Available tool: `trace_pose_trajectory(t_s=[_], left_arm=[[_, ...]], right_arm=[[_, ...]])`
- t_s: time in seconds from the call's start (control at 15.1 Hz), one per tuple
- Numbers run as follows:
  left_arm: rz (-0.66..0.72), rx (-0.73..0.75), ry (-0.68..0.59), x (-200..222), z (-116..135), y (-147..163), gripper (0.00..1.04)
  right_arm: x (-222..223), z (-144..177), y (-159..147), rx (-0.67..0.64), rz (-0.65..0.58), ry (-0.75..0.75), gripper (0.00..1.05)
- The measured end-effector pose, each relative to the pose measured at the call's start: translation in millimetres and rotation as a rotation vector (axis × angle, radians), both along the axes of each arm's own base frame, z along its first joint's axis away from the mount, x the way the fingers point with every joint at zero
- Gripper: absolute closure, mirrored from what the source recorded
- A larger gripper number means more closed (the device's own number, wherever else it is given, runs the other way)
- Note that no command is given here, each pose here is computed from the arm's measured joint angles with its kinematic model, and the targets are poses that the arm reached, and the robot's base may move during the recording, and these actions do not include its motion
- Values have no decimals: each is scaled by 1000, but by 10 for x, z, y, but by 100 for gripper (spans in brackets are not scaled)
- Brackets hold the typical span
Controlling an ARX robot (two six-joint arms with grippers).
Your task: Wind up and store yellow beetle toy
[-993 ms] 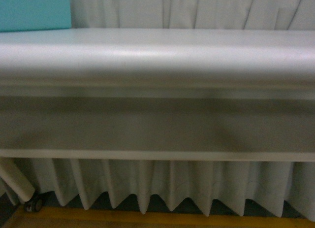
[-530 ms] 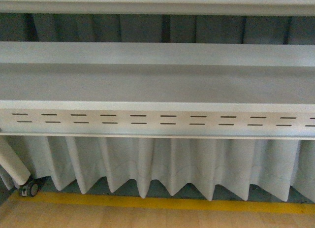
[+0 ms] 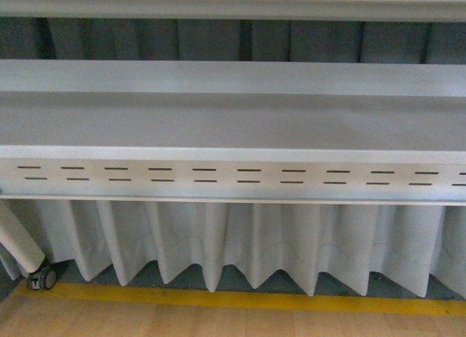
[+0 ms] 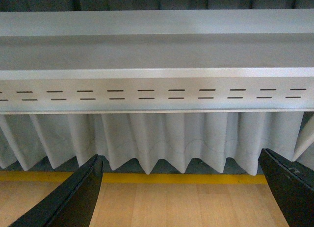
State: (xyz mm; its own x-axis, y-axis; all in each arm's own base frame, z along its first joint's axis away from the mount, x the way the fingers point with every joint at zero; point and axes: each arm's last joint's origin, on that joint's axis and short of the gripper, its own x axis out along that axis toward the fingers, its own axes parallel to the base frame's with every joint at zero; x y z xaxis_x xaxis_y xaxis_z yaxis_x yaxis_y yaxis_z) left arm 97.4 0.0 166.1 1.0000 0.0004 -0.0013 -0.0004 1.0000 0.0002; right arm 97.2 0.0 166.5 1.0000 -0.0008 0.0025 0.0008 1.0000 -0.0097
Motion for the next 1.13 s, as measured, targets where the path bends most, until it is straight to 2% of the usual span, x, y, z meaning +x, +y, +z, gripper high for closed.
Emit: trace_pose_trajectory(t_s=[1.13], left_arm=[[0,0,0,0,0,0,7]], right_arm=[[0,0,0,0,0,0,7]])
